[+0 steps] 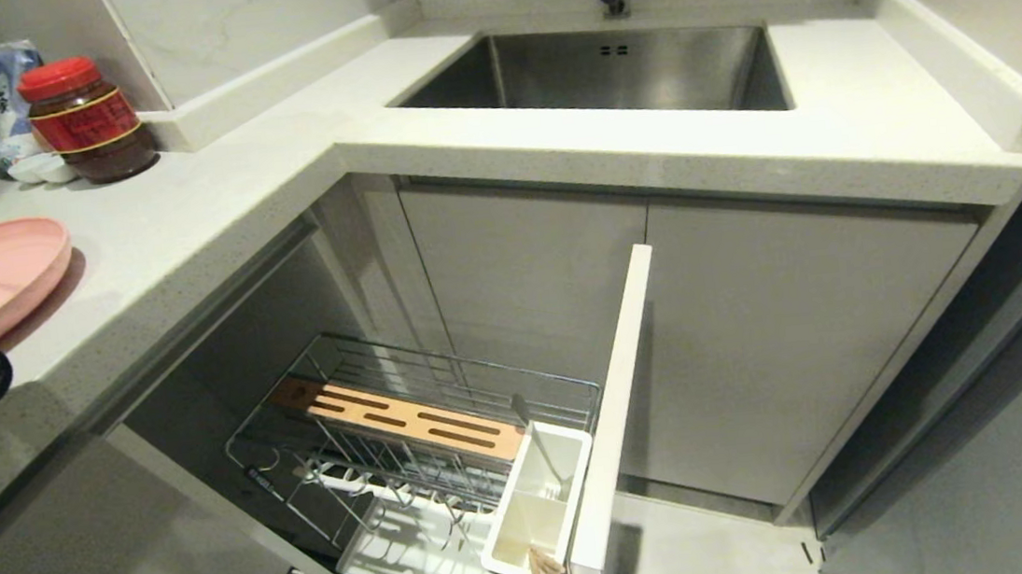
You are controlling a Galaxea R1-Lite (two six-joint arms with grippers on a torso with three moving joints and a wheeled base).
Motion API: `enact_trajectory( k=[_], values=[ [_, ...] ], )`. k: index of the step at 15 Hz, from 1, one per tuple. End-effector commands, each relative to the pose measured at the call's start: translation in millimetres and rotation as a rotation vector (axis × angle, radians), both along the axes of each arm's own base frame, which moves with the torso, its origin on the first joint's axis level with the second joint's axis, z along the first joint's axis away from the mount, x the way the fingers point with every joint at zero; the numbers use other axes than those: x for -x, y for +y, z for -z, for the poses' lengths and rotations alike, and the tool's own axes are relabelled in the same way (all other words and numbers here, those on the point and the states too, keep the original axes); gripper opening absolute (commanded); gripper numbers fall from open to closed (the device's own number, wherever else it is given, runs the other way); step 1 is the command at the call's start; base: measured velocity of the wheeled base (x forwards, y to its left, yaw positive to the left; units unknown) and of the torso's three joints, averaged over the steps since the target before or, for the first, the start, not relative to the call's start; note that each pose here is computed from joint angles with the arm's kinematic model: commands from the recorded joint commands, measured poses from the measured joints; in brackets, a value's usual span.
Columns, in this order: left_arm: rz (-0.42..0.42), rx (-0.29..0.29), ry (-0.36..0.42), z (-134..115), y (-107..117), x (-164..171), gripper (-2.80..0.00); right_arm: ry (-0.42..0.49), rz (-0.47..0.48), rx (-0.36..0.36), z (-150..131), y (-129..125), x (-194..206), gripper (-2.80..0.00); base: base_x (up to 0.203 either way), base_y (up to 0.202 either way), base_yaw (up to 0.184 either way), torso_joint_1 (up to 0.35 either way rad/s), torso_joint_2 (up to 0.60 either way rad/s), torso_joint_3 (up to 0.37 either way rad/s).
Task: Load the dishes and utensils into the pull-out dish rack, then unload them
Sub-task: Take the fork out of the cupboard
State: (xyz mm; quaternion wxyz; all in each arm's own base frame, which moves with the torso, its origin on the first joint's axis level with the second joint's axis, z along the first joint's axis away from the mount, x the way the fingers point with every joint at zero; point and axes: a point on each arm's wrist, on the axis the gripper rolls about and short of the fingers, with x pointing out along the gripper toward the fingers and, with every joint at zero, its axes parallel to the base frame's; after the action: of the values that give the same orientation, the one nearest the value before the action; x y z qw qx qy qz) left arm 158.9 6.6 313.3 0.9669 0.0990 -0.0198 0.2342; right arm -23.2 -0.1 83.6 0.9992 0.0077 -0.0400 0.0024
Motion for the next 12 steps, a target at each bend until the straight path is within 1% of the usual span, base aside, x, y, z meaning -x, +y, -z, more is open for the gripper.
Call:
enact_trajectory(
  k=[1,7,8,12],
  values=[
    [-0.004,0.0,0.01,2.9,0.2,-1.1,-2.8,0.026,0.0,0.0,7.2,0.0,-2.1,-2.8,0.0,0.0,0.0,0.0,0.0,0.0],
    [-0.002,-0.001,0.021,4.5,0.0,-4.9,-2.8,0.026,0.0,0.0,7.2,0.0,-2.1,-2.8,0.0,0.0,0.0,0.0,0.0,0.0],
    [-0.002,-0.002,0.023,5.0,0.0,-5.1,0.0,0.026,0.0,0.0,7.2,0.0,-2.2,-2.8,0.0,0.0,0.0,0.0,0.0,0.0],
    [-0.002,0.0,0.023,4.8,0.0,-5.6,0.0,0.026,0.0,0.0,7.2,0.0,-2.1,-2.8,0.0,0.0,0.0,0.0,0.0,0.0]
  ],
)
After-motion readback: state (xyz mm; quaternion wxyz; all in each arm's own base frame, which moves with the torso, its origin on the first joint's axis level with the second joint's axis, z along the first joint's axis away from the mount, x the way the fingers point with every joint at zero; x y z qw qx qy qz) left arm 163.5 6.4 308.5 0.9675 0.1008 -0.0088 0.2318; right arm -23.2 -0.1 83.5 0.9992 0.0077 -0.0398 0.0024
